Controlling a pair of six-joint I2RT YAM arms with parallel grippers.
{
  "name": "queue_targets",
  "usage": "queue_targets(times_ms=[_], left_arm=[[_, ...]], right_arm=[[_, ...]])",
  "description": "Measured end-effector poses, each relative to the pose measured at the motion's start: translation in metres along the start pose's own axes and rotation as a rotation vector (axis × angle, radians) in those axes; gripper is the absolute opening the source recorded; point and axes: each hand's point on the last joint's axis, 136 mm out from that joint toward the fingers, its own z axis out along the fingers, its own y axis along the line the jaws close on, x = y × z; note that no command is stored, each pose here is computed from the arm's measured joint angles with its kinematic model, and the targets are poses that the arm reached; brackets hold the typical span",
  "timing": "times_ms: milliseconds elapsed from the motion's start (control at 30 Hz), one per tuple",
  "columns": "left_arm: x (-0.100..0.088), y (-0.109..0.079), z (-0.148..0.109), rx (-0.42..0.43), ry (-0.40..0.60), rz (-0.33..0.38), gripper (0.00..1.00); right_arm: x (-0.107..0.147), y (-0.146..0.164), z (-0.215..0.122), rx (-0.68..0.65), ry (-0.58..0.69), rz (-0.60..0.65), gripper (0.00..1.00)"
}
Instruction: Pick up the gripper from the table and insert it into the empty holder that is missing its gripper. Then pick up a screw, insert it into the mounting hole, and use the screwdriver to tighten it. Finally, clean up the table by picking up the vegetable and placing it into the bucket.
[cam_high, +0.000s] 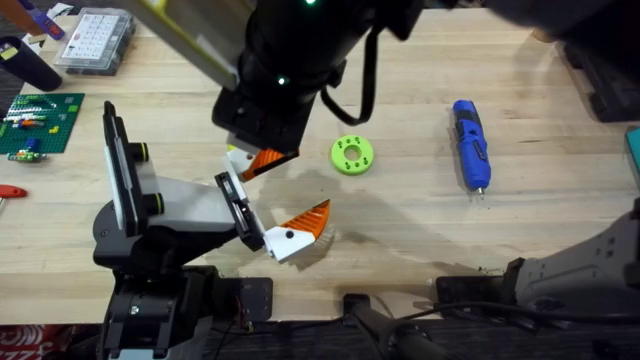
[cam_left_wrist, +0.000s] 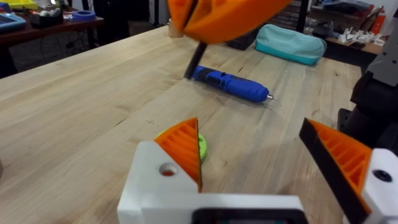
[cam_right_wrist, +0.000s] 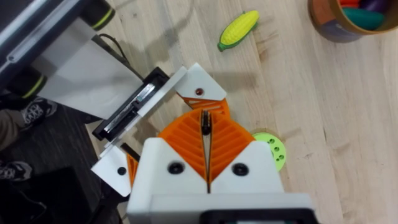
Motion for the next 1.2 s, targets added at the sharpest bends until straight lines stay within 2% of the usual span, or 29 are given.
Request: queue_targets(times_ms=[700,1200], left_arm=[[-0.001,0.0,0.0,0.0,-0.002,0.002,0.99],[-0.001,0.0,0.0,0.0,-0.002,0.002,0.99]], right_arm=[[-0.001,-0.001,0.003,0.001,0.003,-0.001,0.01],[-0.005,-0.004,0.017,-0.013,0.089,0.004,0.01]])
